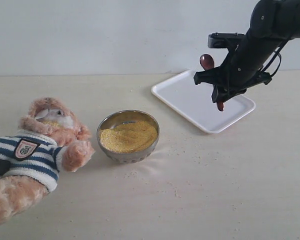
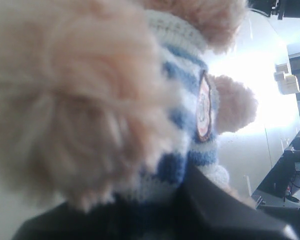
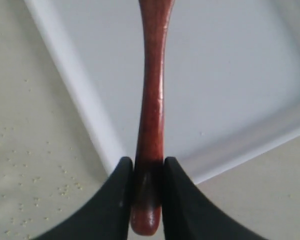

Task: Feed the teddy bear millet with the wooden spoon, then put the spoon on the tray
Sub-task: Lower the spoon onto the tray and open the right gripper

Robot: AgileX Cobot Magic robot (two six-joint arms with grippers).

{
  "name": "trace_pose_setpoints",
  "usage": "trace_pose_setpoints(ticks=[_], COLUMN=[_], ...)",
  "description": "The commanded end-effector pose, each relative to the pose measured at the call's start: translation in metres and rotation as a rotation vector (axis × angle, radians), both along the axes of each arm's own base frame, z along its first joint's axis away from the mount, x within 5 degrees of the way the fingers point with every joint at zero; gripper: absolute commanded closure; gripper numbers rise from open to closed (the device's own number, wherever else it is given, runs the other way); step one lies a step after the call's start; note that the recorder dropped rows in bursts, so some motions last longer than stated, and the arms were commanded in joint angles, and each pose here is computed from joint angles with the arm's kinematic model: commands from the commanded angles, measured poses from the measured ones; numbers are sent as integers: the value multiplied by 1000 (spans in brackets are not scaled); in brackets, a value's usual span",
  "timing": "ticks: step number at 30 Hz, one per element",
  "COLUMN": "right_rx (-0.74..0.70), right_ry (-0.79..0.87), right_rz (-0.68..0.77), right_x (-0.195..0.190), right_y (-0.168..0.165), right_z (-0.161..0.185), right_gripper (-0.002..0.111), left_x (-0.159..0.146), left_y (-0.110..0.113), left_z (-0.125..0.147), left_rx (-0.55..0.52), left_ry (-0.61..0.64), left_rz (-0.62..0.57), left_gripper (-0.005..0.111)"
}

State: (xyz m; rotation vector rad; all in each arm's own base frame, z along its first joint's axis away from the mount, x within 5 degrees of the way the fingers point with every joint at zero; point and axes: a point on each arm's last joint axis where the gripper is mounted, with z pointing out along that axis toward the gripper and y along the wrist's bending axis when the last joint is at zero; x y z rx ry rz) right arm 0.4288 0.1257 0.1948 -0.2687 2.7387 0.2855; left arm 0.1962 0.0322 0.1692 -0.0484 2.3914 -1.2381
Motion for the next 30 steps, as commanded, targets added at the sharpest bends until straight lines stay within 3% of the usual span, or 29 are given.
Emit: trace_pose_setpoints(ticks=[1, 13, 30], right_rx=[2, -29, -100], right_ry=[-5, 42, 65], right_rz=[6, 26, 29], right_x=[14, 49, 56], right_y=[1, 9, 5], right_z=[-6, -42, -64], right_gripper=[108, 108, 108], left_x=[-1, -1, -1], left_y=[-1, -1, -1], left_z=[3, 3, 3], left_rx=[-18, -18, -18], left_ry=[-16, -16, -16], left_rz=[-2, -2, -2], left_gripper=[100, 100, 100])
